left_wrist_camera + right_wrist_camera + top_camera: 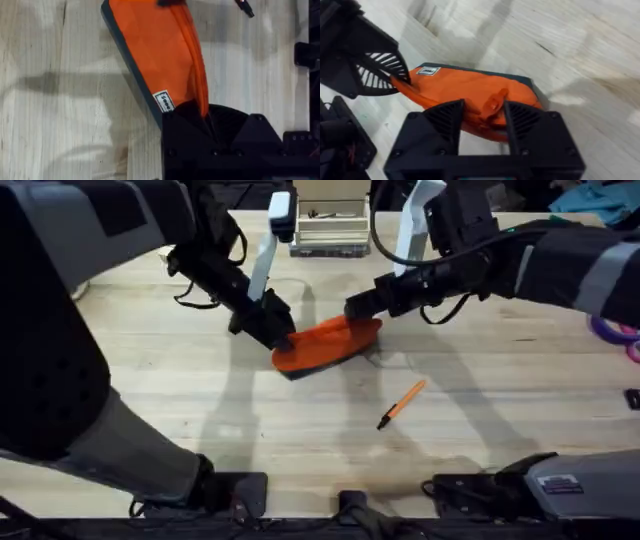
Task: Unzip the bag, pick up the pens from the table one at a time and place them inside, then zip the bag closed.
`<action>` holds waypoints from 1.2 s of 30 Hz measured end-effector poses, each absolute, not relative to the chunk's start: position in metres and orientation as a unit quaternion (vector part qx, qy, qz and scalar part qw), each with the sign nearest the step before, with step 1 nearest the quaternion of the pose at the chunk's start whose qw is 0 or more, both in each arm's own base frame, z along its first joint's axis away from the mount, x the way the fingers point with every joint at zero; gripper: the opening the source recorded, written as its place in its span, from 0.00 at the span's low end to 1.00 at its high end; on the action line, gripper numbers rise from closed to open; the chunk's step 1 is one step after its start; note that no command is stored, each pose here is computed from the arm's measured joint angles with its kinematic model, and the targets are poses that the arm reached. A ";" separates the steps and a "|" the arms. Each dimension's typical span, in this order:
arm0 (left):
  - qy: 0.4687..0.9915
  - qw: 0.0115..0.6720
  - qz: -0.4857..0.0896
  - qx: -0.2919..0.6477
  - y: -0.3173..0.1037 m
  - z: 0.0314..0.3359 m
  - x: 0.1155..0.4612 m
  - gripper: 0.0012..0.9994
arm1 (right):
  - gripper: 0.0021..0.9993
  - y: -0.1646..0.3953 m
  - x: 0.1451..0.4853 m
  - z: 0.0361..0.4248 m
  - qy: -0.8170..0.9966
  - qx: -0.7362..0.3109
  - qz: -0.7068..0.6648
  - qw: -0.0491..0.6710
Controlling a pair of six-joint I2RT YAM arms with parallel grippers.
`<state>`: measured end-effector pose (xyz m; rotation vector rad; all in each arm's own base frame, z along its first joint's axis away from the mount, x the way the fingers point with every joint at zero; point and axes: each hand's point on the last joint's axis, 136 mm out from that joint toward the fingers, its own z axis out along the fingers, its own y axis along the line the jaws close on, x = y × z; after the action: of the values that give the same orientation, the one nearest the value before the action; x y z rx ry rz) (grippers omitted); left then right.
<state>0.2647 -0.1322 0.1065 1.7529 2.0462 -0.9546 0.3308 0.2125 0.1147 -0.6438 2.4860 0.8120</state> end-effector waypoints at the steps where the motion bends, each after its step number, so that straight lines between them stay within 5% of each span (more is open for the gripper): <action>1: 0.709 0.141 -0.331 0.607 -0.132 0.107 0.265 0.04 | 0.43 0.212 0.331 0.114 0.901 -0.232 0.291 0.223; 11: 0.709 0.141 -0.331 0.607 -0.132 0.107 0.265 0.04 | 0.04 0.208 0.335 0.112 0.905 -0.229 0.278 0.227; 26: 0.709 0.141 -0.331 0.607 -0.132 0.107 0.265 0.04 | 0.03 0.209 0.336 0.117 0.902 -0.231 0.278 0.236; 36: 0.709 0.141 -0.331 0.607 -0.132 0.107 0.265 0.04 | 0.03 0.208 0.333 0.157 0.886 -0.232 0.288 0.281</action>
<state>0.2646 -0.1323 0.1066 1.7525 2.0465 -0.9557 0.3334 0.2084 0.1573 -0.6208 2.3730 0.7707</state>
